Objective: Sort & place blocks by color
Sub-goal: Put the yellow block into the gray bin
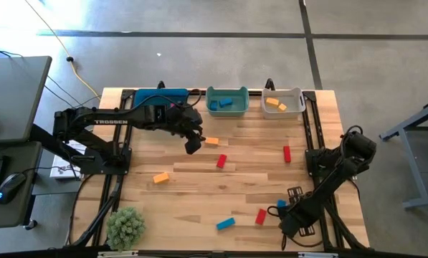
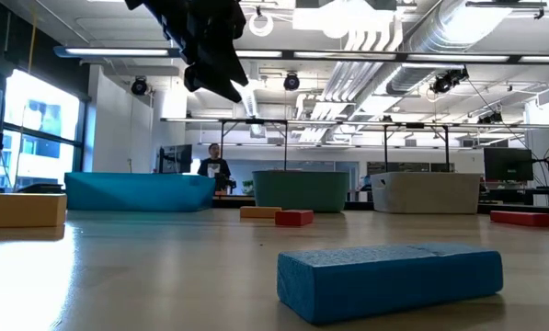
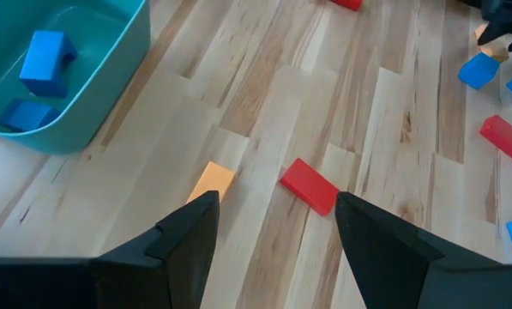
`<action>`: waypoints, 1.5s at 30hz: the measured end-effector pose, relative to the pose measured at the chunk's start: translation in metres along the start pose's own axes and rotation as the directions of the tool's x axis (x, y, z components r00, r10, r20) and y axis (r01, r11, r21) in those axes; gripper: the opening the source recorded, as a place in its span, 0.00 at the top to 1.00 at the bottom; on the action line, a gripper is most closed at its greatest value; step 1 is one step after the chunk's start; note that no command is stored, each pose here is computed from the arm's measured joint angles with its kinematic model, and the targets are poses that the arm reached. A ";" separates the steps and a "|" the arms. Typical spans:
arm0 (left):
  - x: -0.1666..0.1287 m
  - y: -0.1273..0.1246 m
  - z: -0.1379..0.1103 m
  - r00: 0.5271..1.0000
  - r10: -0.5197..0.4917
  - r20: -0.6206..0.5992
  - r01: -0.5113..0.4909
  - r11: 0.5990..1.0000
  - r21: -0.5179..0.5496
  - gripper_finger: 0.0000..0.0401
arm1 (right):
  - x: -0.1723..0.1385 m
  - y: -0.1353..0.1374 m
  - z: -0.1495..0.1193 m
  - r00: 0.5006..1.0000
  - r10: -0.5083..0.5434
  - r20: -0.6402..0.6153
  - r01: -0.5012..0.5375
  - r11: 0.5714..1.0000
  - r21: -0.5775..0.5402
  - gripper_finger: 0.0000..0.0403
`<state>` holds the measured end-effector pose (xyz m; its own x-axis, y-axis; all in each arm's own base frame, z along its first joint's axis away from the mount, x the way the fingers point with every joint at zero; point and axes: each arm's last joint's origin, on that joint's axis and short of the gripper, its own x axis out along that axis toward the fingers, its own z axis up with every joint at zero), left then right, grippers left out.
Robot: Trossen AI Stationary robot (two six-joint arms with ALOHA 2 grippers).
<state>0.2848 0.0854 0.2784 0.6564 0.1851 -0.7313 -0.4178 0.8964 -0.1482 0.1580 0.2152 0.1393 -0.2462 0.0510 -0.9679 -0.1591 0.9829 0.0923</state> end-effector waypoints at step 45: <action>0.000 0.001 0.002 0.999 0.020 0.026 -0.020 1.000 -0.005 0.44 | -0.117 -0.036 0.000 0.792 -0.186 0.582 -0.238 0.783 0.575 0.77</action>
<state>0.2859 0.0869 0.2798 0.6640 0.2135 -0.7166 -0.4342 0.8904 -0.1370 0.1926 0.1740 0.2488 0.3912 -0.0397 -0.9194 0.4835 0.8590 0.1686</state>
